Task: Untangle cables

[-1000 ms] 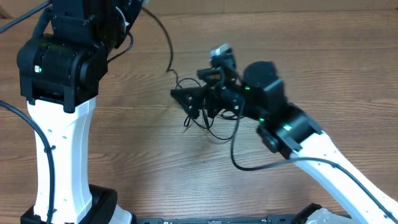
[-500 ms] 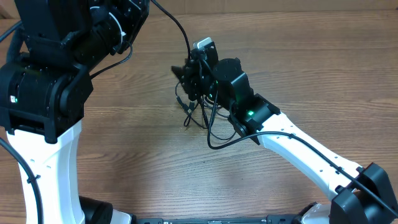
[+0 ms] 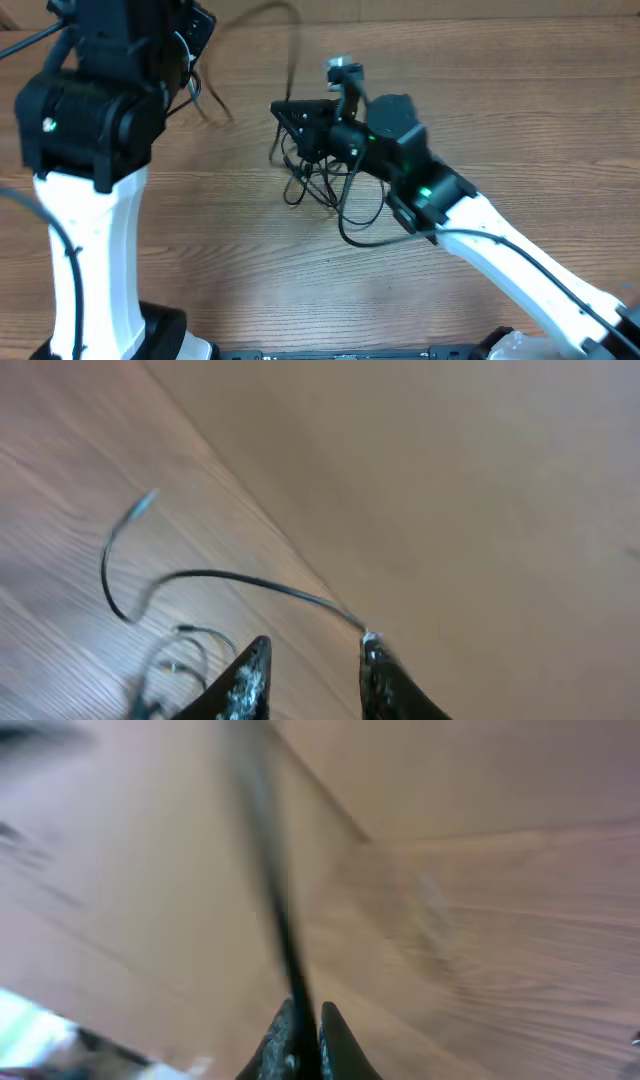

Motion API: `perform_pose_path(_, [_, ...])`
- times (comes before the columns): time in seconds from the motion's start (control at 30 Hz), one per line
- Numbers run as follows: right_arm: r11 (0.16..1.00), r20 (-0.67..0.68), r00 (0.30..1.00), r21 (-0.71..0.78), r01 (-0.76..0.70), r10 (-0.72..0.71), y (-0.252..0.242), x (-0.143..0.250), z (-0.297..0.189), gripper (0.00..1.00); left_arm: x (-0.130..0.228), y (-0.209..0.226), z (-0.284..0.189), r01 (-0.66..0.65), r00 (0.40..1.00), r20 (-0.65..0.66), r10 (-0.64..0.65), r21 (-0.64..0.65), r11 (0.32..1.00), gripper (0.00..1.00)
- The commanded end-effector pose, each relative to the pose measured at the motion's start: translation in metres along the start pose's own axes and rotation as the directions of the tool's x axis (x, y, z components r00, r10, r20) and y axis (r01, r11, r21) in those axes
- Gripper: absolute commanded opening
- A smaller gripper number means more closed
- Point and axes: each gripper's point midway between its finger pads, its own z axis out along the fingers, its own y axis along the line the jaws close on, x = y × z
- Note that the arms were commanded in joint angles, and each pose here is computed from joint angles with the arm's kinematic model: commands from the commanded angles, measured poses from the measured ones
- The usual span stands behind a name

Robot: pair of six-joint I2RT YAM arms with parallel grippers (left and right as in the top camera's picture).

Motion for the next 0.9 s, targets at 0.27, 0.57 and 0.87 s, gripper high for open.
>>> perform_pose_path(0.27, [0.949, 0.241, 0.970, -0.308, 0.070, 0.007, 0.144, -0.075, -0.139, 0.04, 0.051, 0.016, 0.048, -0.289, 0.936, -0.225, 0.271, -0.054, 0.956, 0.47])
perform_pose_path(0.57, [0.935, 0.615, 0.712, 0.308, 0.178, -0.338, 0.087, -0.149, -0.211, 0.04, 0.080, 0.012, 0.040, -0.445, 0.819, -0.357, 0.449, 0.097, 0.890, 0.54])
perform_pose_path(0.87, [0.751, 0.360, 0.859, 0.659, 0.041, -0.363, -0.011, -0.096, -0.215, 0.04, 0.084, 0.020, 0.037, -0.493, 0.783, -0.382, 0.491, 0.100, 0.865, 0.65])
